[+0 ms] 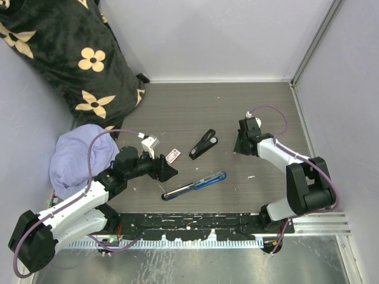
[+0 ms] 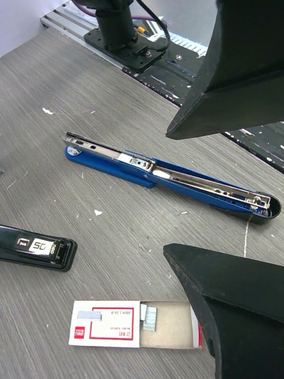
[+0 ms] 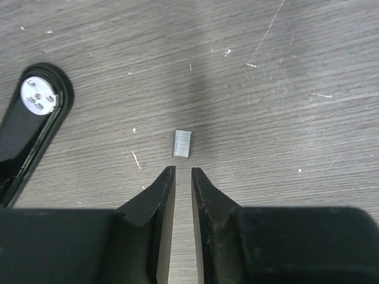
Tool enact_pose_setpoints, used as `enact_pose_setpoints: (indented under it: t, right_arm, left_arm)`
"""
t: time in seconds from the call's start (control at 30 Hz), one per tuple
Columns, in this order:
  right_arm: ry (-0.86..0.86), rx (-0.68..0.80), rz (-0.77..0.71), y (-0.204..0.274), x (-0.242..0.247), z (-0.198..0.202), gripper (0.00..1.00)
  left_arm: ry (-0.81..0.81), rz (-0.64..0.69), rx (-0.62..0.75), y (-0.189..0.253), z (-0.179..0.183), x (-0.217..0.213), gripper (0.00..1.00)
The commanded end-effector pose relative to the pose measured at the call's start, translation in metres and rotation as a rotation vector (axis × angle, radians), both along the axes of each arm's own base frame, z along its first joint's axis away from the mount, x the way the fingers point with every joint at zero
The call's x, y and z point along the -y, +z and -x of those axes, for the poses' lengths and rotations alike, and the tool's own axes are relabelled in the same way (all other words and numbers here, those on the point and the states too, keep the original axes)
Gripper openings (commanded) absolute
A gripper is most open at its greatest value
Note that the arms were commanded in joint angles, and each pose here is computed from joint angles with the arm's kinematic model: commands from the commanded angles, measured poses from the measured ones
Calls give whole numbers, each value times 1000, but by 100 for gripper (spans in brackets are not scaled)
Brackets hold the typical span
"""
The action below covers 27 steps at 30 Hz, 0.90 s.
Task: Load the staples into the stapler
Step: Pick up the staple from the center of the board.
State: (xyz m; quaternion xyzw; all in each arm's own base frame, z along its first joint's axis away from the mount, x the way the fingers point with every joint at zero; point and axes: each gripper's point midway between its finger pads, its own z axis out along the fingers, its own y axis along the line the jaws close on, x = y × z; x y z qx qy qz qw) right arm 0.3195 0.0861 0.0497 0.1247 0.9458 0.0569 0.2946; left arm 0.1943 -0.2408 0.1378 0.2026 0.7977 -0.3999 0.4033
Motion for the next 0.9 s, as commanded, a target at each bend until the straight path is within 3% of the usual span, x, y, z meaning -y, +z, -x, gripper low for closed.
enact_pose_setpoints:
  t: [0.0,0.17,0.87]
  right_arm:
    - [-26,43,-18,-5,-2,-12,24]
    - [-29,18,-10,-17,-1,-10,20]
    - [-56,38,23,-22,5,-21,20]
  left_arm:
    - [-9,51,77,26,-8,7,73]
    - [-16,49,69,25,-6,7,73]
    - [-27,36,48,17,-7,10,74]
